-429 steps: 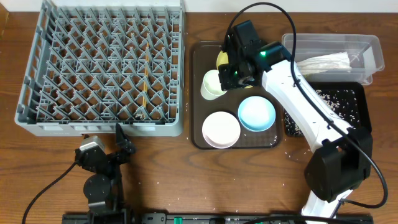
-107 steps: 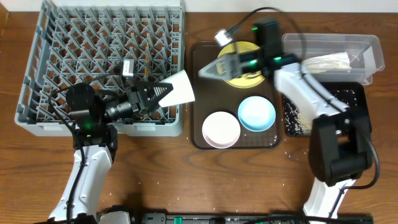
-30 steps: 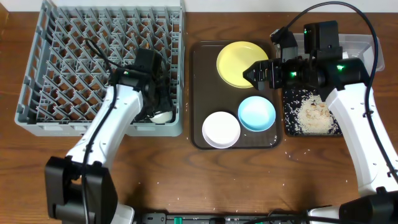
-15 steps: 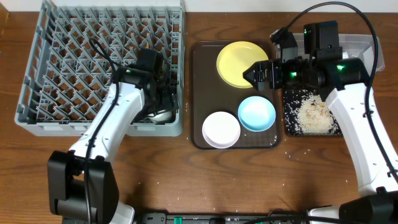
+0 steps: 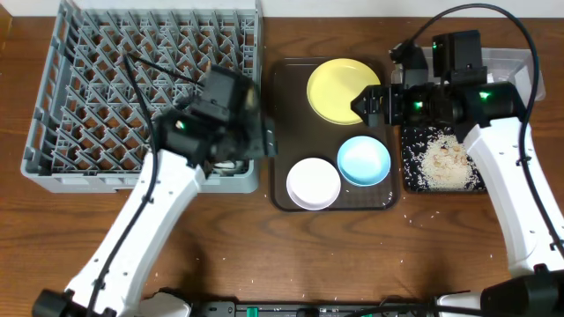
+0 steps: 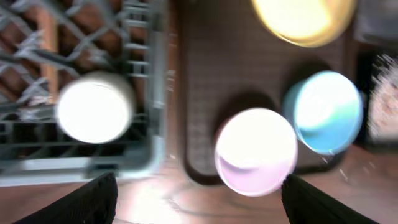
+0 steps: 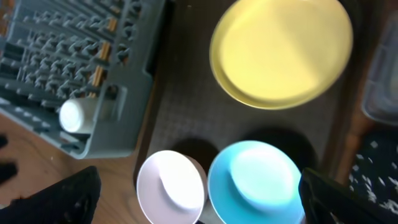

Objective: Sort waste into correct bins and load items into the dishwasher
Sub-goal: 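Reach left gripper to the white bowl and grasp its rim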

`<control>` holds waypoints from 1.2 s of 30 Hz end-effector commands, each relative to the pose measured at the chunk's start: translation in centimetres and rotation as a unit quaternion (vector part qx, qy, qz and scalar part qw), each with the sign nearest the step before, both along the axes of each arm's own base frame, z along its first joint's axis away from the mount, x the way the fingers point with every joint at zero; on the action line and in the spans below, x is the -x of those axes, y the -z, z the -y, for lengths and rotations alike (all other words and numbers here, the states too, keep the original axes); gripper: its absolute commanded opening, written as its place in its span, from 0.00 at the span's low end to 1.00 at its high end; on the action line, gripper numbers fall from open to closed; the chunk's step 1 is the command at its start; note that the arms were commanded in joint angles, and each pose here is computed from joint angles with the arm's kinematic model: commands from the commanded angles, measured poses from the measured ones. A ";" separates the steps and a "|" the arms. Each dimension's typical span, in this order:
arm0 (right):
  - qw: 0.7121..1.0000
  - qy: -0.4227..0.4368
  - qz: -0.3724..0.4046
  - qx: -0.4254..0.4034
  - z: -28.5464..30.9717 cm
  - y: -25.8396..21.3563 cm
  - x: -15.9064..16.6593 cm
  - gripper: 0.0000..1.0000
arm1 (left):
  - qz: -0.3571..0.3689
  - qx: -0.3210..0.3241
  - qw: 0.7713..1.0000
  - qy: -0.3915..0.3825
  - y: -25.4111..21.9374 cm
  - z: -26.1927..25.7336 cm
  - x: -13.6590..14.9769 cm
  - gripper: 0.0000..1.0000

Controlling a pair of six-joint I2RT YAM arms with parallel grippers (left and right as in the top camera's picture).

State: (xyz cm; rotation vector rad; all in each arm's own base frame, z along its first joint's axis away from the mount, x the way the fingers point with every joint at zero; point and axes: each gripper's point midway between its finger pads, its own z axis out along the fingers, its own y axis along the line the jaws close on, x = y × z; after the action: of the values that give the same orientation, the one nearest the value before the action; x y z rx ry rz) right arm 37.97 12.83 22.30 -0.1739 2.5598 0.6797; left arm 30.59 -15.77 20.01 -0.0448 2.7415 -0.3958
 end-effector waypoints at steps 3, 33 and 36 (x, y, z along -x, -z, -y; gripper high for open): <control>0.997 0.079 -0.021 -0.015 4.4 -0.4 -0.4 0.99 | -0.022 -0.009 0.999 0.048 1.5 3.3 1.2 0.86; 0.994 0.100 -0.043 -0.012 6.6 0.2 0.3 0.99 | -0.112 -0.124 0.971 0.168 15.7 6.7 -0.6 0.73; 0.994 0.100 -0.043 -0.012 6.6 0.2 0.3 0.99 | -0.120 -0.128 0.970 0.168 16.6 6.7 -0.6 0.69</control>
State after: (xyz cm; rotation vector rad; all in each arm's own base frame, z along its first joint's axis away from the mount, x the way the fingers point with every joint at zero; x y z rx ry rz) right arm 37.90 5.79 21.31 0.1472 2.6239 0.6449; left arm 30.93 -22.65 4.36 0.4643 3.0107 -0.1663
